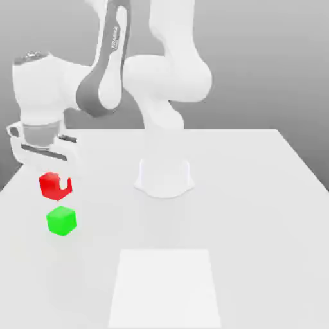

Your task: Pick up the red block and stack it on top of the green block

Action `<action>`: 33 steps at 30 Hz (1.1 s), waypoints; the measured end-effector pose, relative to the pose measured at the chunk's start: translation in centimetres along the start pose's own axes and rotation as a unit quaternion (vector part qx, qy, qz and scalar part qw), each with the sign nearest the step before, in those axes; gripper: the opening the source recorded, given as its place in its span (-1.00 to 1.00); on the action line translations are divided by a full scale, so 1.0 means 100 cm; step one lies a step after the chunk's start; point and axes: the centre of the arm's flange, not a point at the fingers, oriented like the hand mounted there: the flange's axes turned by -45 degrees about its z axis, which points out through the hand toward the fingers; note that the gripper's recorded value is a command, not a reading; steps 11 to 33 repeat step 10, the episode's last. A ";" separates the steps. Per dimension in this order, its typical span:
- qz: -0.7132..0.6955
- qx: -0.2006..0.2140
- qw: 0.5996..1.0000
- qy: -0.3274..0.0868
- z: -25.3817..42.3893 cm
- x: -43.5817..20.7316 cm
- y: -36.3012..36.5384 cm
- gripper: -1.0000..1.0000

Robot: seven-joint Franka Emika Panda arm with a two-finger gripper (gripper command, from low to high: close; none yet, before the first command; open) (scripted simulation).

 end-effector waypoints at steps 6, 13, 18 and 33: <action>-0.001 -0.001 1.000 0.000 0.035 -0.001 0.000 -1.00; 0.000 -0.004 1.000 -0.002 0.046 -0.003 0.000 1.00; 0.000 -0.004 1.000 -0.002 0.046 -0.003 0.000 1.00; 0.000 -0.004 1.000 -0.002 0.046 -0.003 0.000 1.00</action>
